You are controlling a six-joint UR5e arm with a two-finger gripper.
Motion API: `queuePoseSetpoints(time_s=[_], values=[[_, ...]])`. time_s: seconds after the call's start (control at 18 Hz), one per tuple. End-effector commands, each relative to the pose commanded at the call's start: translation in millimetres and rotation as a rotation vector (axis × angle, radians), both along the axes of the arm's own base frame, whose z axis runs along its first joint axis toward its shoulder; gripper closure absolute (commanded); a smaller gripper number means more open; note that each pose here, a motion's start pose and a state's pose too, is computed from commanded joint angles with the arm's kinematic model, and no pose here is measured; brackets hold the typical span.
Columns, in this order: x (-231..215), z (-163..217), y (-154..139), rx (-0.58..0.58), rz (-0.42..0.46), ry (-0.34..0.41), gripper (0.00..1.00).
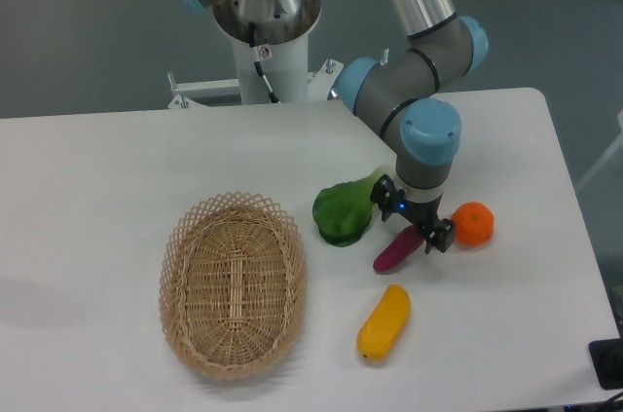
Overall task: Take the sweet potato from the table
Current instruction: 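Close the gripper on the purple sweet potato, then lift the held sweet potato up off the table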
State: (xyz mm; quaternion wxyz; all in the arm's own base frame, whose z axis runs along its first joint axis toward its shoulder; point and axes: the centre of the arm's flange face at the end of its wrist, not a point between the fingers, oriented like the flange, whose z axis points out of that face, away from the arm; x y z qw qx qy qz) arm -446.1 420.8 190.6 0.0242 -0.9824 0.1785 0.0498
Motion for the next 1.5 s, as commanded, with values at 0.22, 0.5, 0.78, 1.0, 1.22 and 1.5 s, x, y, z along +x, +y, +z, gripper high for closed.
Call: queuePoseSetpoints(time_s=[0.22,0.5,0.78,1.0,1.22,1.5], values=[[0.1,-0.2,1.0,0.002,-0.003,0.004,0.15],[0.0,-0.1,0.9,0.001,-0.006,0.006,0.53],[-0.6,4.5,1.2,0.005,-0.004,0.012,0.67],[-0.7,9.6,1.3,0.008,-0.007,0.018,0.71],[-0.6,33.7,1.4,0.03,-0.006,0.052,0.71],[3.5,108.2,-6.9,0.097,0.002,0.109,0.69]])
